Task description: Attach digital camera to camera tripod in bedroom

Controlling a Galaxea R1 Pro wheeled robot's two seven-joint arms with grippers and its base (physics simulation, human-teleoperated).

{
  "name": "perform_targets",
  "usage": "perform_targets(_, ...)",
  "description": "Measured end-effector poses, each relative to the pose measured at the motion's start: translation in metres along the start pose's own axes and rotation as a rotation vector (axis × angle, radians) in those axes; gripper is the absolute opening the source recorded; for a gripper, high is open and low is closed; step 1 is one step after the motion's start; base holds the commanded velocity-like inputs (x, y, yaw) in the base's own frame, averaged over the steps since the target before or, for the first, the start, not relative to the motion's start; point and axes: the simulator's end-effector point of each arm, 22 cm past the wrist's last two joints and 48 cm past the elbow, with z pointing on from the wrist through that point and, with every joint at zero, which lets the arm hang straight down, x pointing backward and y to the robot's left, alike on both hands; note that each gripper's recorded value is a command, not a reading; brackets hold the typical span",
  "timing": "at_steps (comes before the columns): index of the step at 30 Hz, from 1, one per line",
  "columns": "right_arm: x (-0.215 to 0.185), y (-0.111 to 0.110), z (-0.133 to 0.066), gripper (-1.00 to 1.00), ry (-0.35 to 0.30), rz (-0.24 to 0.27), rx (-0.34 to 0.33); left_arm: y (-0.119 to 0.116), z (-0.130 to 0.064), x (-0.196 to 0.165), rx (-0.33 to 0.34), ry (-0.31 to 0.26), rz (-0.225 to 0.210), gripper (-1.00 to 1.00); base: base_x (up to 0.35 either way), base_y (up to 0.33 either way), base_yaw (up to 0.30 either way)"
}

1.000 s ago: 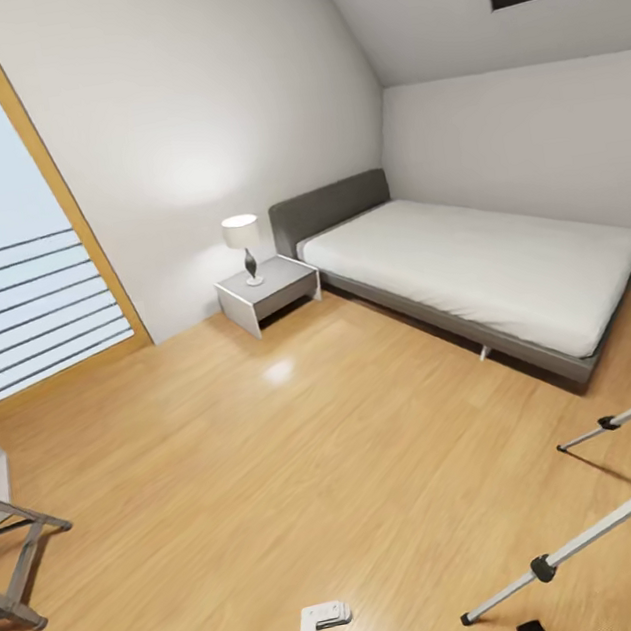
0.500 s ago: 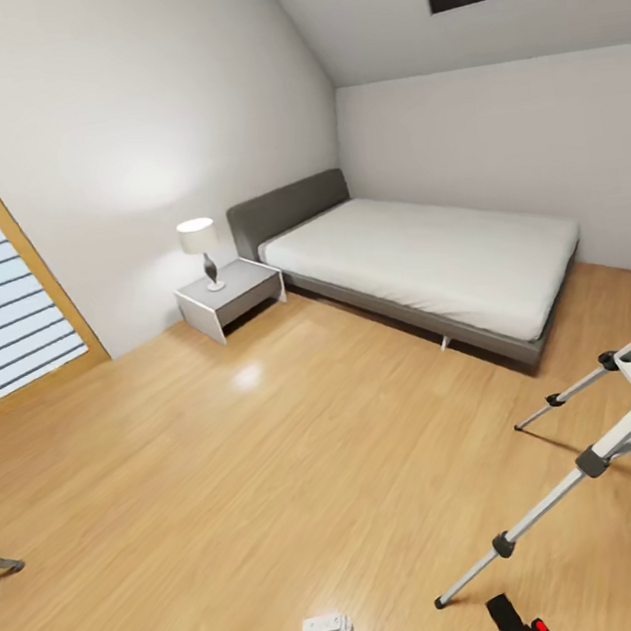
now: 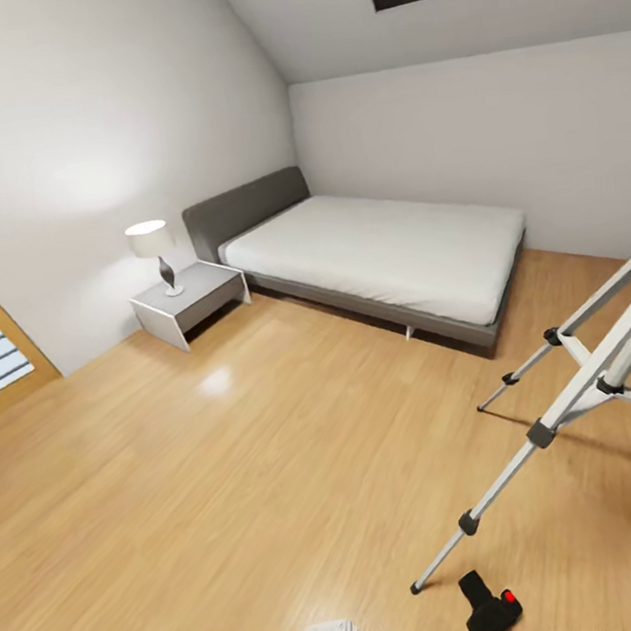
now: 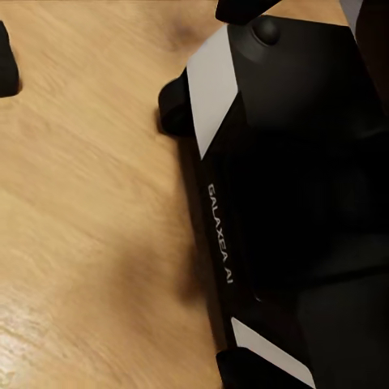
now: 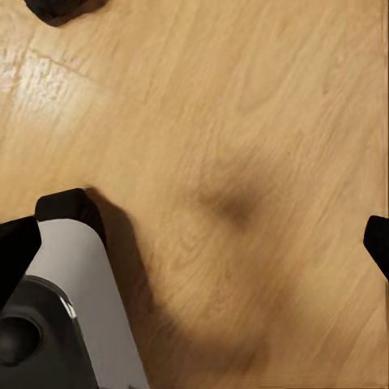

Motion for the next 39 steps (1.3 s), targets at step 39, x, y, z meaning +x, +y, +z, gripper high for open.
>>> perform_targets(39, -0.170, 0.025, -0.013, 1.00, -0.052, 0.090, -0.033, 0.009, 0.048, -0.058, -0.099, 0.030, 0.238, 1.00, 0.000, 0.000, -0.230)
